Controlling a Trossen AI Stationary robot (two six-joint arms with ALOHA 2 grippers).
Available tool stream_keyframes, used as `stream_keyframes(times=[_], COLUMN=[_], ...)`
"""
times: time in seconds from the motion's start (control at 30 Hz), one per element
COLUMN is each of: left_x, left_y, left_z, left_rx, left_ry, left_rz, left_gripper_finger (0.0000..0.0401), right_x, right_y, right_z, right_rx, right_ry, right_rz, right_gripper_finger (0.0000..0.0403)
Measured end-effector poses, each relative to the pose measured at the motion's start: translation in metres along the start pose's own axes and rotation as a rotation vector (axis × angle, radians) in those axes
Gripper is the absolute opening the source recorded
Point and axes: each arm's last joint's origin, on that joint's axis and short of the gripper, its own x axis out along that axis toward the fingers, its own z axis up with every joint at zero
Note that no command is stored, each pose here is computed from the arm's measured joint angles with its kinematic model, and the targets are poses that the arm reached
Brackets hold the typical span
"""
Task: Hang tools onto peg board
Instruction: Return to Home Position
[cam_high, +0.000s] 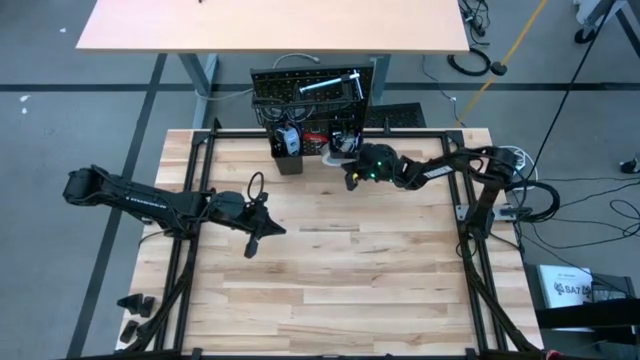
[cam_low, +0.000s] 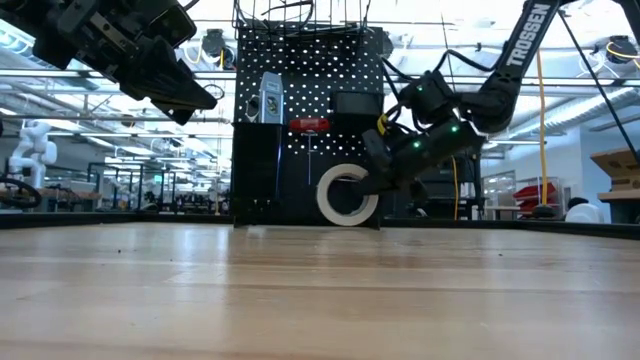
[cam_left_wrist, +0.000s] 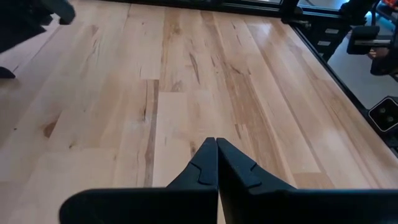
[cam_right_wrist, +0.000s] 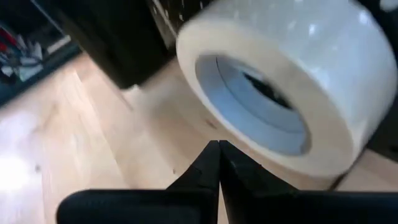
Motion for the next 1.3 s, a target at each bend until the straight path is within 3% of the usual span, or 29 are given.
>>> stream_keyframes(times=[0.23,0.47,0.9,1.3], left_x=[0.000,-0.001,-0.017,-0.041], left_y=[0.000,0.000,-0.003,-0.004], left_z=[0.001,0.002,0.025,0.043], left_rx=[0.002,0.004,0.048,0.086], left_ry=[-0.007,-0.021,-0.245,-0.398], left_rz=[0.000,0.009,0.012,0.058], left_gripper_finger=[0.0000,0.0000,0.0000,0.0000], right_x=[-0.013,-0.041,-0.113,-0.150], right_y=[0.012,0.043,0.117,0.147], right_z=[-0.001,0.004,0.022,0.025], right_rx=[-0.042,-0.103,-0.201,-0.305], right_ry=[0.106,0.158,-0.087,-0.187], right_rz=[-0.010,0.048,0.268,0.441], right_gripper_finger=[0.0000,0.0000,0.0000,0.0000])
